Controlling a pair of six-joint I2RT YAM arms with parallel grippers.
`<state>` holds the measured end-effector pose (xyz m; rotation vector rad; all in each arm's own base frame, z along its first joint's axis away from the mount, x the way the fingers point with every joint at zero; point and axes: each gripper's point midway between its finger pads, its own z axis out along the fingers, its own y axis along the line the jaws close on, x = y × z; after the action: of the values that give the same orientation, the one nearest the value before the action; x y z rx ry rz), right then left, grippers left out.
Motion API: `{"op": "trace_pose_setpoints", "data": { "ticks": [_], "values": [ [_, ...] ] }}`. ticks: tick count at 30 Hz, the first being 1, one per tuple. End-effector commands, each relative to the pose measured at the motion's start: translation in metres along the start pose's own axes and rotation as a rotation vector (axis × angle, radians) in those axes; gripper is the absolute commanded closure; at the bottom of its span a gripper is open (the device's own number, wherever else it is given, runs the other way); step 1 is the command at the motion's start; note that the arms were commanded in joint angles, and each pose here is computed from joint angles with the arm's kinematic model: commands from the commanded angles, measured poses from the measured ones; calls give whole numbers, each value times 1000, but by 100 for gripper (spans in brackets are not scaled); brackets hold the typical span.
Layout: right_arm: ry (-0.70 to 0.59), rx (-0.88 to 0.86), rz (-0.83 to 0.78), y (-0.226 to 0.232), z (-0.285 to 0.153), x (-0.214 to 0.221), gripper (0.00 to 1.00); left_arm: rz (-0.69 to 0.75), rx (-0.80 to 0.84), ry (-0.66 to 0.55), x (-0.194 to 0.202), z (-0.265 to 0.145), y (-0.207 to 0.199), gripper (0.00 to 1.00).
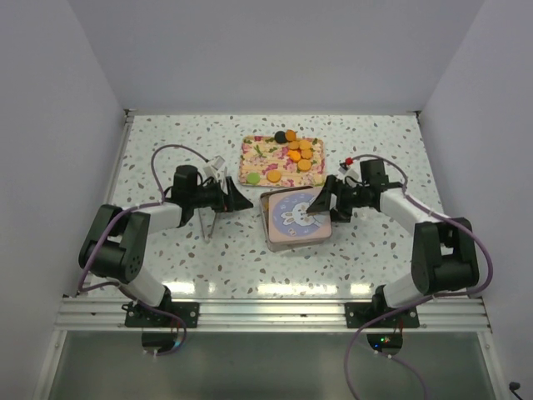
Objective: Pack the cookies
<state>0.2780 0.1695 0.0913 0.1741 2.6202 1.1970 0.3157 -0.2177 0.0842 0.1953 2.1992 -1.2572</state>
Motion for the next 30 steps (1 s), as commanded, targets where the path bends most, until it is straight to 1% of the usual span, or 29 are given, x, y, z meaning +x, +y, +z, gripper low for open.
{"op": "trace_pose_setpoints", "data": {
  "ticks": [1,2,4,10,11,15,16,18,19,20,21,22,23,24,26,27,29,30],
  "values": [
    [-14,143,-5,-25,-8,-1,20,23,28,-33,-11,2,-4,15],
    [-12,141,-6,-23,-9,-1,15,22,28,-33,-11,2,-4,15],
    [-33,156,-24,-19,-15,-7,10,23,27,-34,-12,3,-4,15],
    [-44,201,-34,-14,-28,-14,4,21,28,-28,-10,5,-4,15],
    [-44,222,-25,-17,-29,-14,1,21,29,-27,-9,6,-5,15],
    [-57,269,-31,-16,-38,-21,1,25,24,-26,-9,7,-6,15],
    [-45,284,-25,-17,-41,-18,1,48,20,-27,-12,9,-8,15],
    [-52,302,-35,-15,-45,-22,1,52,-27,-4,-9,12,-3,15],
    [-46,306,-34,-15,-47,-21,1,98,-26,4,-13,18,-11,15],
    [-44,307,-37,-14,-48,-21,1,93,-71,20,-11,20,-7,15],
    [-44,304,-36,-13,-48,-21,1,116,-81,40,-8,26,-14,14],
    [-43,304,-37,-12,-49,-21,1,166,-94,30,-19,31,-21,14],
    [-41,304,-32,-13,-49,-20,1,164,-168,49,-17,33,-14,14],
    [-41,303,-33,-12,-49,-20,1,210,-171,50,-24,40,-27,14],
    [-45,307,-33,-12,-50,-20,1,211,-223,67,-23,44,-24,13],
    [-46,309,-35,-12,-51,-20,1,223,-212,65,-25,48,-32,13],
    [-47,312,-38,-12,-52,-21,1,227,-230,77,-23,52,-30,13],
    [-49,315,-40,-12,-52,-21,1,251,-226,71,-27,55,-35,13]
  ]
}}
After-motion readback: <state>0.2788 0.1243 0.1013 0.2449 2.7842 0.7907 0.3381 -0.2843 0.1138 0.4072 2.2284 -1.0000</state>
